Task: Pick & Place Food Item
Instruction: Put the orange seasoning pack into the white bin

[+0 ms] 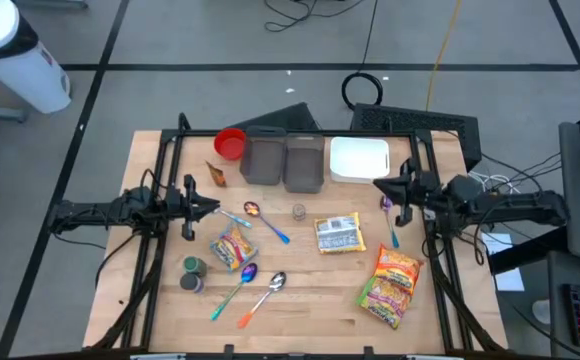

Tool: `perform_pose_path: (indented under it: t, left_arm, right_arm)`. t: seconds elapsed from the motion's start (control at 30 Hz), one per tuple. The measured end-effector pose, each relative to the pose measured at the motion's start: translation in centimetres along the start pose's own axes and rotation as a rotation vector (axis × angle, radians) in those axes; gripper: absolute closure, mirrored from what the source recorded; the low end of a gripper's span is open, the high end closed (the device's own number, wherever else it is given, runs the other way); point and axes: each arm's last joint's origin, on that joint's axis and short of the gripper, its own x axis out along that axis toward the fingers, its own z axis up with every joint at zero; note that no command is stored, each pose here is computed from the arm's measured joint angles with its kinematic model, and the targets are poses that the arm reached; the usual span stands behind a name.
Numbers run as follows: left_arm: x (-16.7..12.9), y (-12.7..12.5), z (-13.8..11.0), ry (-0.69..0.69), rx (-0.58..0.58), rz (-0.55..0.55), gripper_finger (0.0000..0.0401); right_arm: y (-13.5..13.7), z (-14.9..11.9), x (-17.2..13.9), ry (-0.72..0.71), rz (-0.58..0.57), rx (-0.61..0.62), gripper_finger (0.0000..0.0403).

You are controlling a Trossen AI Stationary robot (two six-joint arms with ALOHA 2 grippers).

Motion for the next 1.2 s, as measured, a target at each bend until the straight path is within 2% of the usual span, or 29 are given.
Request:
perform_pose_path:
  t: [0.1,0.2,0.33,0.5,0.63,0.77,0.87,1.03,1.2]
  left_arm:
    - [0.0,0.0,0.0,-0.001,0.014,0.009,0.0350]
    - [0.0,0.2,0.4,-0.043,0.034,0.079,0.0350]
    - [-0.1,0.3,1.6,-0.168,-0.067,0.077,0.0350]
    - [-1.1,0.6,4.3,-0.469,-0.191,0.151,0.0350]
    - [-1.8,0.8,6.4,-0.562,-0.279,0.192,0.0350]
    - [-2.1,0.9,8.4,-0.411,-0.240,0.211,0.0350]
    - [-2.6,0.9,10.8,-0.326,-0.252,0.215,0.0350]
    - [-3.0,0.9,15.6,-0.293,-0.257,0.207,0.0350]
    - [-1.8,0.6,19.6,-0.228,-0.157,0.152,0.0350]
  right_arm:
    - [0.4,1.5,1.7,0.016,-0.023,-0.004,0.0403]
    - [0.7,2.3,3.6,0.051,-0.076,-0.058,0.0403]
    - [1.0,3.3,6.0,0.037,-0.179,-0.070,0.0403]
    - [1.5,4.2,8.2,-0.051,-0.182,-0.050,0.0403]
    - [1.8,5.1,9.5,-0.100,-0.181,-0.039,0.0403]
    - [2.1,5.9,10.7,-0.107,-0.181,-0.044,0.0403]
    - [2.4,6.7,11.5,-0.122,-0.177,-0.019,0.0403]
    - [2.6,7.6,12.2,-0.147,-0.171,0.033,0.0403]
    - [2.6,7.7,12.3,-0.150,-0.169,0.052,0.0403]
